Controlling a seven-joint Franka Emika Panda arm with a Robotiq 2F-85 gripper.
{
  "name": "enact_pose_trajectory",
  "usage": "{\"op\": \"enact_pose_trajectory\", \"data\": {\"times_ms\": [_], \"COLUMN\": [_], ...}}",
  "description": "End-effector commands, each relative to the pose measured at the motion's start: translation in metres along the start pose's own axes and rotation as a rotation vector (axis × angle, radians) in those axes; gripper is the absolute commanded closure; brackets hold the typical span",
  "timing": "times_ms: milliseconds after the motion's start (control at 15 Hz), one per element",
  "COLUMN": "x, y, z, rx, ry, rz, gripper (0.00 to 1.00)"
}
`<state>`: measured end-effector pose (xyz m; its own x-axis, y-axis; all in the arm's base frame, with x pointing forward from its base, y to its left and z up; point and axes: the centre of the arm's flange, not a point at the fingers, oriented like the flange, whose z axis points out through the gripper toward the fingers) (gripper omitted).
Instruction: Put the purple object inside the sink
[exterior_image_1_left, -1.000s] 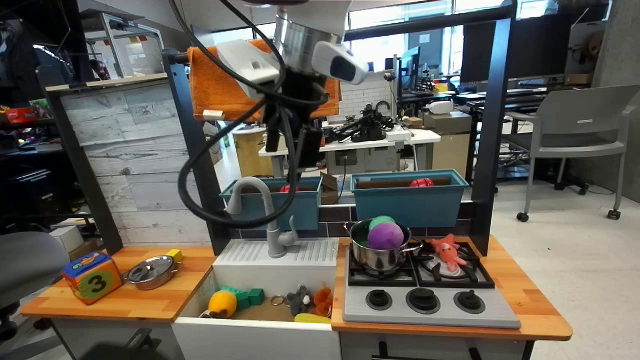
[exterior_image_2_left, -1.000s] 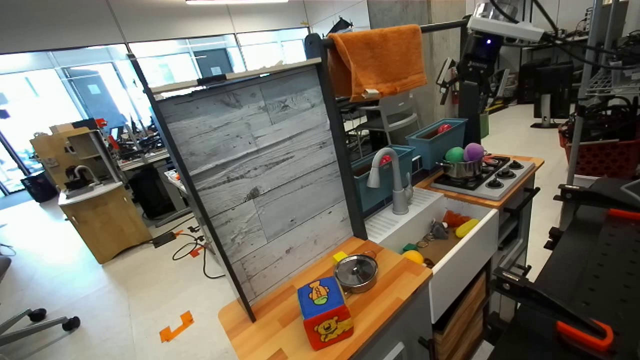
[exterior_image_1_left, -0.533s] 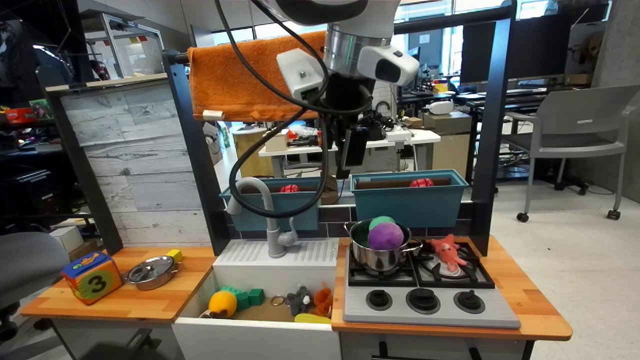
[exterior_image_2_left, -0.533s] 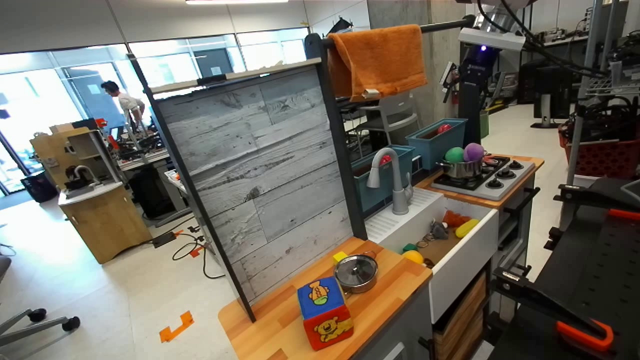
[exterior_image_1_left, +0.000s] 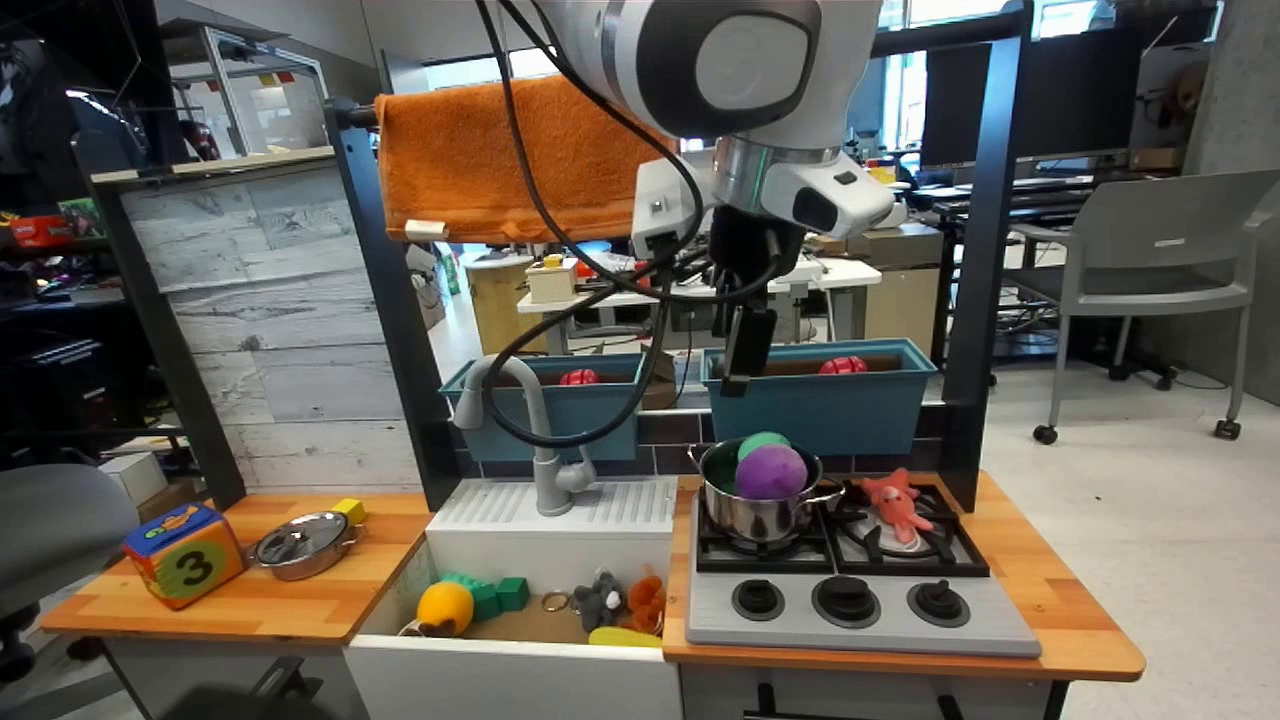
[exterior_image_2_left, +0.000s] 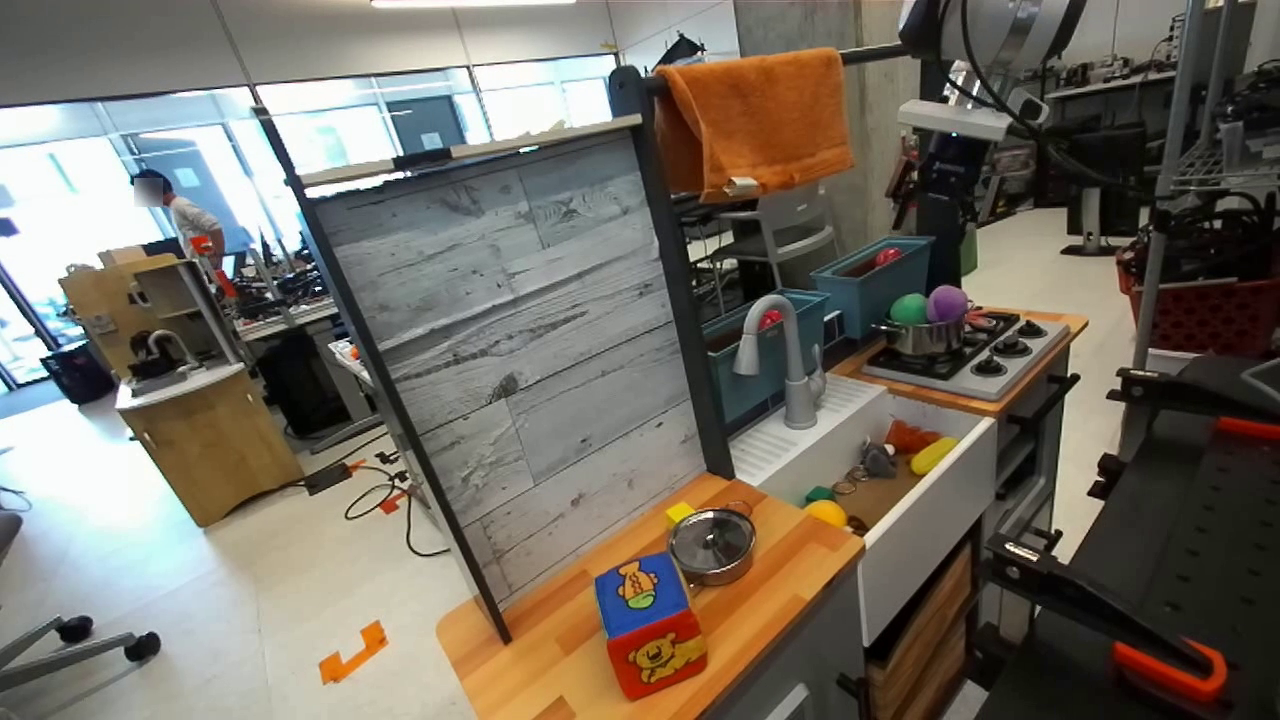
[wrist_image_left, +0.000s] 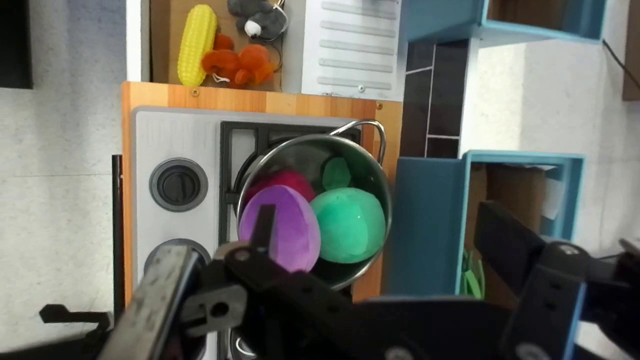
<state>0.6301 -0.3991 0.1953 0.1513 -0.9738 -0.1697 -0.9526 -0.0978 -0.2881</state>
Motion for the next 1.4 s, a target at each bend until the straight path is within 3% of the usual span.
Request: {"op": "enact_pose_trajectory", "data": {"times_ms": [0,800,1333], "x": [0.039,0.091,0.108], "y": [-0.021,-0.007,-0.013], "z": [0.018,0.081,0.092], "rx": [-0.02,-0.117,-0.094], "ry": [-0.005,-0.072,-0.049], "rz": [0.111,0.424,0.525], "gripper": [0.0,0.0,0.0]}}
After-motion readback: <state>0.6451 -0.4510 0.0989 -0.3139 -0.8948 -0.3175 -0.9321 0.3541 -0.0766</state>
